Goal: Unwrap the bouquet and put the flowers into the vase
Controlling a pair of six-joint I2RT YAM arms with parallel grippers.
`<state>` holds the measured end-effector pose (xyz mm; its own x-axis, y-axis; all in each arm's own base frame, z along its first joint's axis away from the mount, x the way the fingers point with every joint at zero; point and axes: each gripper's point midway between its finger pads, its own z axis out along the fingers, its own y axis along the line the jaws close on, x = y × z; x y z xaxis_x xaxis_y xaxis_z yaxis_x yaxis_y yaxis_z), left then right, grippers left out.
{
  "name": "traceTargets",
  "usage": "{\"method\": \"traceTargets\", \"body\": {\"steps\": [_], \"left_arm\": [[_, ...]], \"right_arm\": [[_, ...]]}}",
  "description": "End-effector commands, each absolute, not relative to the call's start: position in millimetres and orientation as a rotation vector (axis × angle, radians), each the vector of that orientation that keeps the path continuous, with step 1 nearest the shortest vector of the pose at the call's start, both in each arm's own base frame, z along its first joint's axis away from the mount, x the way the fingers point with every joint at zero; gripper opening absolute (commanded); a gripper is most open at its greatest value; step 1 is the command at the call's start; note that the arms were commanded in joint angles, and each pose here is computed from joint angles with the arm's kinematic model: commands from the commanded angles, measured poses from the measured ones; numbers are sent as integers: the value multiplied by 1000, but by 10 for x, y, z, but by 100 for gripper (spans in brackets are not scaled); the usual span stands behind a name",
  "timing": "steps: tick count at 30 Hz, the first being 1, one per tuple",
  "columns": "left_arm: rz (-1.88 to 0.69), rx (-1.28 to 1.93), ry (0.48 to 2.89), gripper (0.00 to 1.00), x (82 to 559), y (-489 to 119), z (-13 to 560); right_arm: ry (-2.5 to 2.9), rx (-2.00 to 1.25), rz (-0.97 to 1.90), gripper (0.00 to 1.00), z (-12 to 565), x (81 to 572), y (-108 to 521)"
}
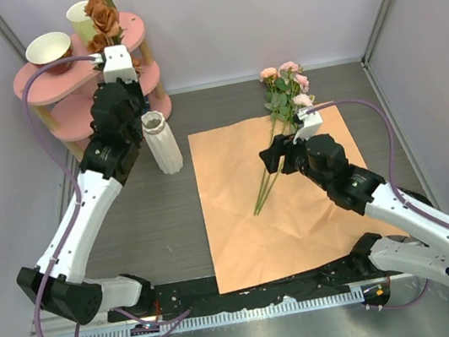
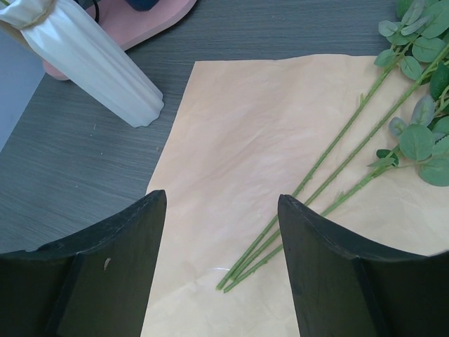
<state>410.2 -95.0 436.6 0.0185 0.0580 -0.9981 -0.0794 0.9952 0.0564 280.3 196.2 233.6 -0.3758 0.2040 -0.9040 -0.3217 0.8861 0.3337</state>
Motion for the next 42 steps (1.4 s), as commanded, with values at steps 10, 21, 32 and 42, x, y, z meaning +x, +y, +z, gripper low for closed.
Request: {"method": "traceTargets", "body": {"steps": [10,21,32,42], "left_arm": [[27,-176,1554,1,4165,-941,3665],[65,-196,1624,46,4142,-891,3410],[-76,-211,1695,100,3608,-849,3544],[-750,50,1799,99,2566,-1610,3248]], "right_arm": [[1923,-25,559,70,2172,2891,2005],[2102,16,541,70,1754,2970,2059],[2161,116,504,71,1581,3123,1773],[2253,333,447,55,1245,3373,1421]]}}
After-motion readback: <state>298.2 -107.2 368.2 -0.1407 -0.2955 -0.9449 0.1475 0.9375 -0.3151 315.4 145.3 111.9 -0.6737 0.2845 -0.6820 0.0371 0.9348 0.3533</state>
